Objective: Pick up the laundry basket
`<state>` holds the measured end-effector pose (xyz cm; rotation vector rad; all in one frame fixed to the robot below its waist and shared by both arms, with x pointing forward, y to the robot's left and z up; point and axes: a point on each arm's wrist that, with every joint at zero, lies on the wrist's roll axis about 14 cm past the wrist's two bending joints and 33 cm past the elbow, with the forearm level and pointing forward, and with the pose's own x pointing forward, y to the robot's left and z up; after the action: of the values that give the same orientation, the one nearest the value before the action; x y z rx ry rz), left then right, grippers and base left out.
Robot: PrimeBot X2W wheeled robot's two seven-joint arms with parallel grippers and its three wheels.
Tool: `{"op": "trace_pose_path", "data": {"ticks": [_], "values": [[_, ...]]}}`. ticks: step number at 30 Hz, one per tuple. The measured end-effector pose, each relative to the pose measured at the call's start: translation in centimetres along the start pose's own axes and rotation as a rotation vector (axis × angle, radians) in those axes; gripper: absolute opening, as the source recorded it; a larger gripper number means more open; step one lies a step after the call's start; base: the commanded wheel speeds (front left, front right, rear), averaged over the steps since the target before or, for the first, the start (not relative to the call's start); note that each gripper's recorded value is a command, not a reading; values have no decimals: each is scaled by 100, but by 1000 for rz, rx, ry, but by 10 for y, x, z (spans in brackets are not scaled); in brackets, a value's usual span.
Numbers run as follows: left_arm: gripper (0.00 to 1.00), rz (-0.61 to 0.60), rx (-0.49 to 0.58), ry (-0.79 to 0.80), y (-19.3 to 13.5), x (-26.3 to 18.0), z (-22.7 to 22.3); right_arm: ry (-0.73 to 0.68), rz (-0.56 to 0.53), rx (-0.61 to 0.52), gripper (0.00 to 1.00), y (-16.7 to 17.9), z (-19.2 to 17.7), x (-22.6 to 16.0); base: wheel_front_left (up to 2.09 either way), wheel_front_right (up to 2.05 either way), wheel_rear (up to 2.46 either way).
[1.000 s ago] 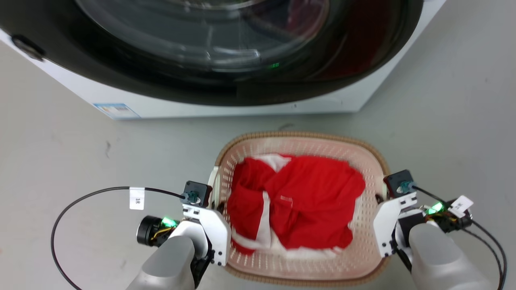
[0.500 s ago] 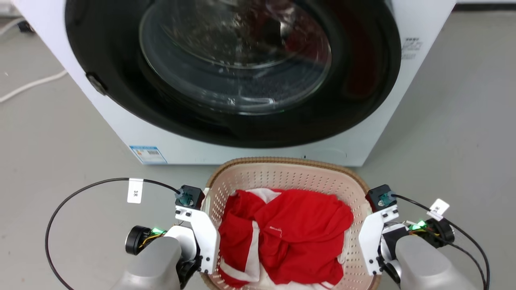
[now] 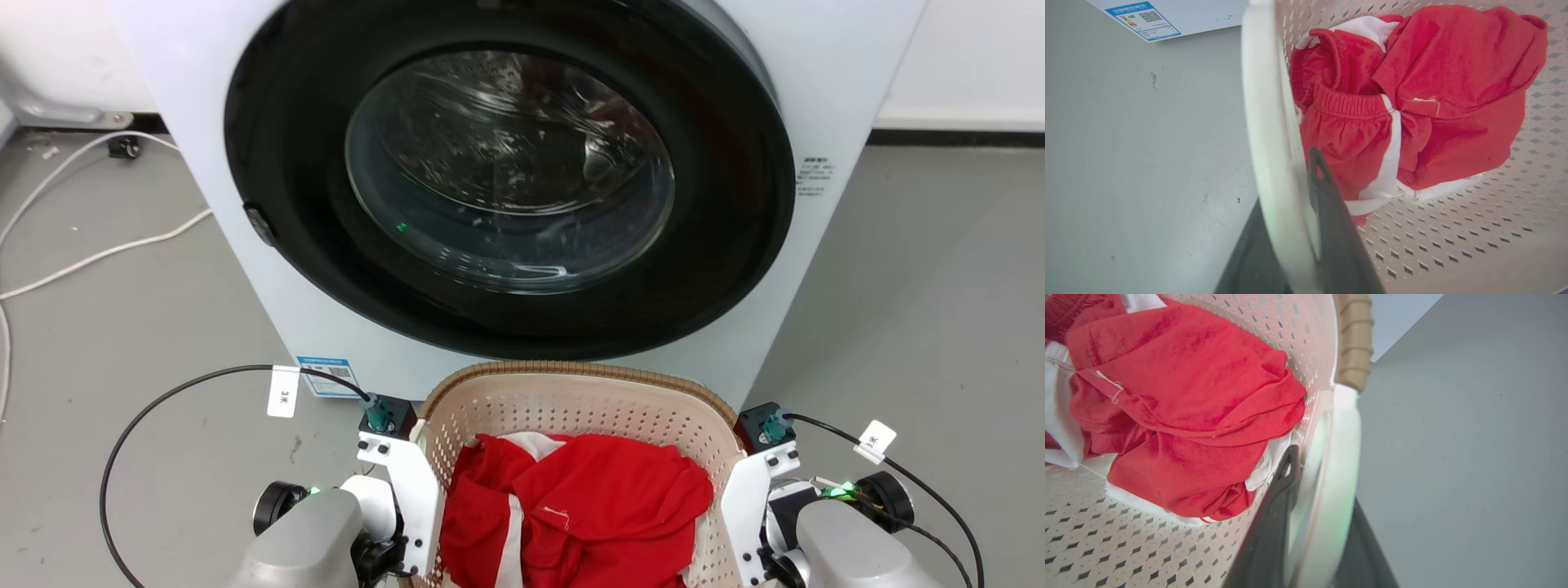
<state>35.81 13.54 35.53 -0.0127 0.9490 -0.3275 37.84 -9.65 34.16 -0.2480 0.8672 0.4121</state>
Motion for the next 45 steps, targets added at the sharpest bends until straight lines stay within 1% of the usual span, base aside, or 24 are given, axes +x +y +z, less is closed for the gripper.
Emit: {"op": "trace_pose_path", "data": {"ticks": [8, 16, 45], "values": [[0, 8, -12, 25, 5, -13, -4, 4, 16, -13, 0, 9, 5, -6, 0, 0, 0], [0, 10, 0, 52, 6, -19, -3, 22, 26, -5, 0, 13, 4, -11, 0, 0, 0], [0, -11, 1, 96, 1, -17, -7, 54, 44, 14, 0, 11, -7, -14, 0, 0, 0]]}}
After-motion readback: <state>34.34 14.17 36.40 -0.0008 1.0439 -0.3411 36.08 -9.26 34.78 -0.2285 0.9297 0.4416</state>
